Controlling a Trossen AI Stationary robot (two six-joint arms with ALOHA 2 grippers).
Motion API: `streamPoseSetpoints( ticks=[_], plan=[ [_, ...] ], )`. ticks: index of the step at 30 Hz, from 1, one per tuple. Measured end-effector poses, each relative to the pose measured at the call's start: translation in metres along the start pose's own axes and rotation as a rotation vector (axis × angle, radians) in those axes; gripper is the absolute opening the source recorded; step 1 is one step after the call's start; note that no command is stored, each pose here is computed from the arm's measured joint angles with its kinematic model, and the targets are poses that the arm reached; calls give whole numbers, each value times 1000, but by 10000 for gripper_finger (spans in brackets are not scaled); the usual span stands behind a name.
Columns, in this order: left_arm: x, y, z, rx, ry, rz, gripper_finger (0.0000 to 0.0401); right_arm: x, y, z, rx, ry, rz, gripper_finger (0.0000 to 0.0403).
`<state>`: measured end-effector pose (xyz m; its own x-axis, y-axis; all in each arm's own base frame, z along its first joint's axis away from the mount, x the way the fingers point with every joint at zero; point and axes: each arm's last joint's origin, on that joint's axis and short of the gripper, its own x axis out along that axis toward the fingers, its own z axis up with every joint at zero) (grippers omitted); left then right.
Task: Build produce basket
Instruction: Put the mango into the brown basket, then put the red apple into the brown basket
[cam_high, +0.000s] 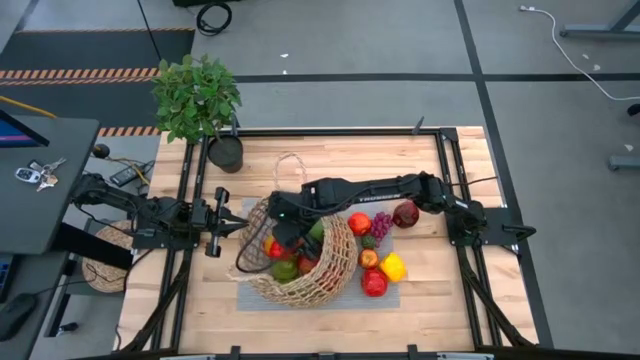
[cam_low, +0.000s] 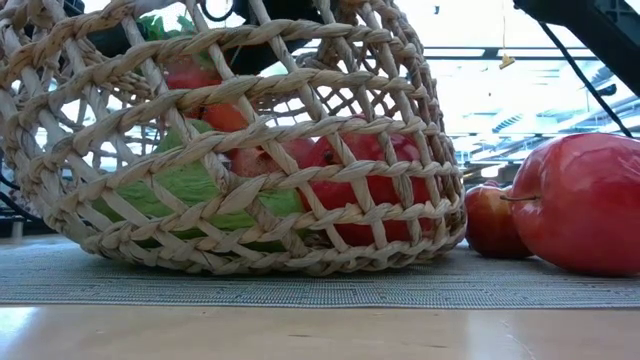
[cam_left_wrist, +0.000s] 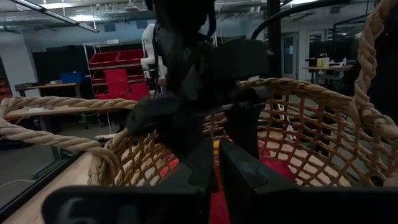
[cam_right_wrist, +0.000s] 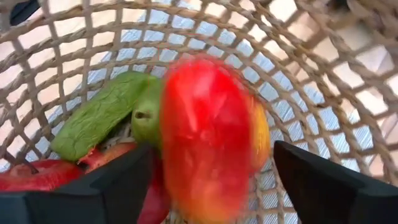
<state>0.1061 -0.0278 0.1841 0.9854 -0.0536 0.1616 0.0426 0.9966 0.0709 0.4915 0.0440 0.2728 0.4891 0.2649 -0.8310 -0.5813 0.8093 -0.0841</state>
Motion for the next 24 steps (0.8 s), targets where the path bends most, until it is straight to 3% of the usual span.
streamPoseSetpoints(
  ticks=[5,9,14,17,21,24],
  plan=[
    [0,0,0,0,0,0,32,-1,-1,0,35,1,-4,387],
    [0,0,0,0,0,0,28,-12,1,4,23,36,-116,394],
    [0,0,0,0,0,0,33,-68,13,18,4,-20,-264,377],
    [0,0,0,0,0,0,36,-109,20,22,56,-86,-313,370],
    [0,0,0,0,0,0,32,-155,32,15,171,-102,-312,362],
    [0,0,0,0,0,0,28,-169,42,5,256,-43,-286,358]
  ],
)
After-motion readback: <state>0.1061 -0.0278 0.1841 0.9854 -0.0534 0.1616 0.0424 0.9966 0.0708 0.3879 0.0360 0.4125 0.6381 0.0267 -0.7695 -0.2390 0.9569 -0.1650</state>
